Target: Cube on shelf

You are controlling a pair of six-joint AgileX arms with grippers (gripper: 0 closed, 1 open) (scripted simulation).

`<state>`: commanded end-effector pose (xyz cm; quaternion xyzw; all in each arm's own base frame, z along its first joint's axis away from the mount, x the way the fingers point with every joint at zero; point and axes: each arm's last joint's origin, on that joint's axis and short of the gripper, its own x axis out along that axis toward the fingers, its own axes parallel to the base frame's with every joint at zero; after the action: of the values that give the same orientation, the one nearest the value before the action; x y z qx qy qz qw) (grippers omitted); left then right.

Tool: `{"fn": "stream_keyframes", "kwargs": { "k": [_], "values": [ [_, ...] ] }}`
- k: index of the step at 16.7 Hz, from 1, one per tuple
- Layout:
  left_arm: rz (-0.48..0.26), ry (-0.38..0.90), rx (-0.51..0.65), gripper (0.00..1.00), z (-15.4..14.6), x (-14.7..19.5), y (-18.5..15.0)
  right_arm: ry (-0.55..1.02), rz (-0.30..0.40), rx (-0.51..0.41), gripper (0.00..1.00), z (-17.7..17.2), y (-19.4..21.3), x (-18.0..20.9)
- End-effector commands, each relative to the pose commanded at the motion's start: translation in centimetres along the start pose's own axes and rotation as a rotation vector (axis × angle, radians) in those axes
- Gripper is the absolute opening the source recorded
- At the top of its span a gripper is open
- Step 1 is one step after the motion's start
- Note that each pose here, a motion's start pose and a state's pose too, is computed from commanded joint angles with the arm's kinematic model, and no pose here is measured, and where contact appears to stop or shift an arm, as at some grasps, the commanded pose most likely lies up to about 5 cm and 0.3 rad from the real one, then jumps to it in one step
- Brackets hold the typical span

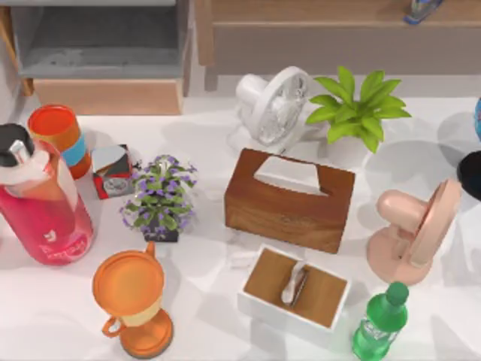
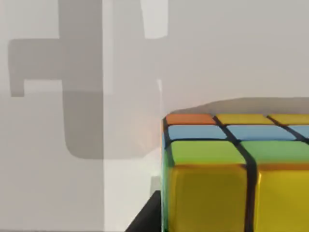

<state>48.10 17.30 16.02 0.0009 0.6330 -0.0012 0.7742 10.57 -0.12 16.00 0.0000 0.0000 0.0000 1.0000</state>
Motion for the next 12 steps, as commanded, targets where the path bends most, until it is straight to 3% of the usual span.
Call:
{"fn": "stream_keyframes", "kwargs": {
  "k": [4,9,12],
  "values": [
    [-0.012,-0.001,-0.023,0.0,-0.3,-0.6,0.4,0.0,0.0,0.0,1.0,0.0,0.0,0.0],
    [-0.085,-0.013,-0.091,0.0,-0.9,-4.6,-0.1,0.0,0.0,0.0,1.0,0.0,0.0,0.0],
    [-0.073,-0.009,-0.079,0.0,-0.6,-4.9,-0.1,0.0,0.0,0.0,1.0,0.0,0.0,0.0]
  ]
}}
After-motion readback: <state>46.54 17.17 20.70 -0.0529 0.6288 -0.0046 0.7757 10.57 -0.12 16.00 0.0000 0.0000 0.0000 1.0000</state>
